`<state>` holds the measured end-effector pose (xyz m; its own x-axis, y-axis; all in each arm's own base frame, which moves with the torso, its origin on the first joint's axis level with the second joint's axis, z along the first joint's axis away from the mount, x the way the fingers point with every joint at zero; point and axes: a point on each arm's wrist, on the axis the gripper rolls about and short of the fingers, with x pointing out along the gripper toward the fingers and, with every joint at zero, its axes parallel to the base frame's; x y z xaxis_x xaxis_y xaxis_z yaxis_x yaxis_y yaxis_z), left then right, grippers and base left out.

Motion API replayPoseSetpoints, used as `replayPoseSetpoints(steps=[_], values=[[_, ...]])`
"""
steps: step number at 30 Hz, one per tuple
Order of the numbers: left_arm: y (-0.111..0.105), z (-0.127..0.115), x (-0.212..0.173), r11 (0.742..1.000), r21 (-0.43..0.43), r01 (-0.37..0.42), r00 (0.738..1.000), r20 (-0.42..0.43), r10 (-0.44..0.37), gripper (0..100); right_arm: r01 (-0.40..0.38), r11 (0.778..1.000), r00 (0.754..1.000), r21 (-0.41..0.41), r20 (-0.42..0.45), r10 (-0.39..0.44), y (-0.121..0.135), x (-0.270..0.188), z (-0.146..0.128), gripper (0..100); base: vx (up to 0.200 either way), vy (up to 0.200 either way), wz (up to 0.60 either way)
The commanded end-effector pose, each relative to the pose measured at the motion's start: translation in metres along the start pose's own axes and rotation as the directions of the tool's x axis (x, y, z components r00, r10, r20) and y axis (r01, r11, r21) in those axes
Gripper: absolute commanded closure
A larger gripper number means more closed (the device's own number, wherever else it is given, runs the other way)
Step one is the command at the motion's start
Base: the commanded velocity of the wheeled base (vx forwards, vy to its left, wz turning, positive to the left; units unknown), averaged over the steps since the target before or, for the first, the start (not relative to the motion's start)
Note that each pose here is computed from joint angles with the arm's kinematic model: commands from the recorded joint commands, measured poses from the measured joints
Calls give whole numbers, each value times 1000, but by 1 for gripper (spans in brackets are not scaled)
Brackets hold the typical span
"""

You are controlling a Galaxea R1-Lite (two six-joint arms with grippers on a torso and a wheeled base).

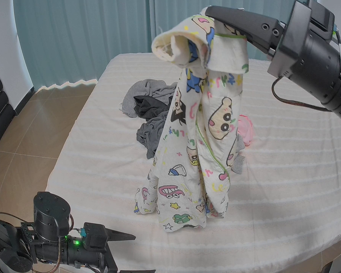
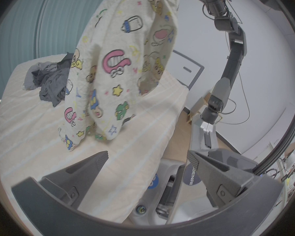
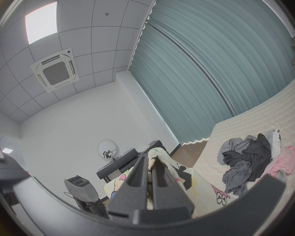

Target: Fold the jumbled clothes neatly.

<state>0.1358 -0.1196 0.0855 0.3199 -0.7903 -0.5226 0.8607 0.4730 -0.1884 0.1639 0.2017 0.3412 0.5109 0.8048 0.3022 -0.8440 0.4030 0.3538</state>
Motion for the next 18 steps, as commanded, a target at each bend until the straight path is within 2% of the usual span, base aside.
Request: replayPoseSetpoints(steps=[1,7,13,18], values=[[-8,8,-1,1000,19,13,998,59,-14,0,-20,1000,1000,6,16,20,4,13,1,100,0,0,0],[-1,14,13,999,29,-35,995,92,33,0,-9,1000,1000,19,15,8,6,33,-9,100,0,0,0],[11,12,44,991,30,-128,985,117,124,0,-35,999,999,36,34,33,17,57,-15,100,0,0,0],[7,14,58,994,-6,-107,980,167,106,0,-37,998,999,43,42,35,21,69,-20,100,0,0,0]])
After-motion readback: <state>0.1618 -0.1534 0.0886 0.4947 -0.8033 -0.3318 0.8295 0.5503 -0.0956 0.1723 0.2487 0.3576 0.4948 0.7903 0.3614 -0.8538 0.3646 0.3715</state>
